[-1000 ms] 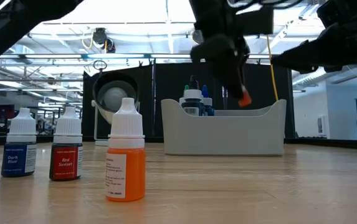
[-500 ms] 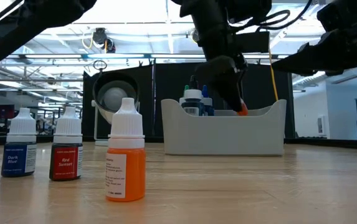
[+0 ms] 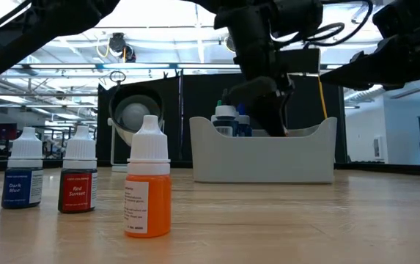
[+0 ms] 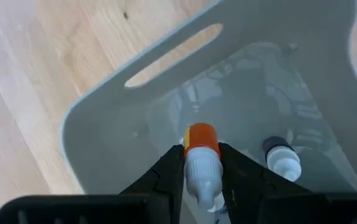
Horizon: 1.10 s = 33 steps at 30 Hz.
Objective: Pick & Place food coloring
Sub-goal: Put the top left small orange food coloring bottle into the white bin
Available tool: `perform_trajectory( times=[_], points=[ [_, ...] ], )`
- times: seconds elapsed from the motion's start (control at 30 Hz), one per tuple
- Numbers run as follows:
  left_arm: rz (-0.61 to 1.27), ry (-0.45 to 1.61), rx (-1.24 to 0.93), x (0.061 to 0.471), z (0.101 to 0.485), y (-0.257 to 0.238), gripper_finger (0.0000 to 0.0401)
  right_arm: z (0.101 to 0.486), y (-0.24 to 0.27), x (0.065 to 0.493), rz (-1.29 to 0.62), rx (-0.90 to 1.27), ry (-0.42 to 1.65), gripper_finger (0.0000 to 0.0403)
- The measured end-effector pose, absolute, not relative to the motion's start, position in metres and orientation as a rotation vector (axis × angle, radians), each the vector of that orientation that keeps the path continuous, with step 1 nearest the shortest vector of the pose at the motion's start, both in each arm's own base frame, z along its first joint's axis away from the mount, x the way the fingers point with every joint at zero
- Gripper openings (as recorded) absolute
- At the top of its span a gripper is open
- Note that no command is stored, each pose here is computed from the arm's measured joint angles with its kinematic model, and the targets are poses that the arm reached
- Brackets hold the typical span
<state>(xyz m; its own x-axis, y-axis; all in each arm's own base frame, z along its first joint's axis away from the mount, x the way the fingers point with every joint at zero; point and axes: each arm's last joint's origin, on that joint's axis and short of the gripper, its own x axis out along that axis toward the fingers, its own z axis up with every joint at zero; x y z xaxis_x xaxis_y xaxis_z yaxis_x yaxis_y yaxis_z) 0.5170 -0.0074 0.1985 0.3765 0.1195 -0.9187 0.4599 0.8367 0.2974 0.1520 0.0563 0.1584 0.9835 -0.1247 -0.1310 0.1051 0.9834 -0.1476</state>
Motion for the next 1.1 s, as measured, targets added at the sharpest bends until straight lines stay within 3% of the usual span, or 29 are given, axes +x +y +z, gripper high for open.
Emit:
perform_trajectory(
  times=[1.1],
  points=[
    [-0.329,1.178,0.567,0.5180,0.1907,-0.0092,0.0093,0.1580,0.0565,0.1519,-0.114,-0.143,0.144,0.0175]
  ],
)
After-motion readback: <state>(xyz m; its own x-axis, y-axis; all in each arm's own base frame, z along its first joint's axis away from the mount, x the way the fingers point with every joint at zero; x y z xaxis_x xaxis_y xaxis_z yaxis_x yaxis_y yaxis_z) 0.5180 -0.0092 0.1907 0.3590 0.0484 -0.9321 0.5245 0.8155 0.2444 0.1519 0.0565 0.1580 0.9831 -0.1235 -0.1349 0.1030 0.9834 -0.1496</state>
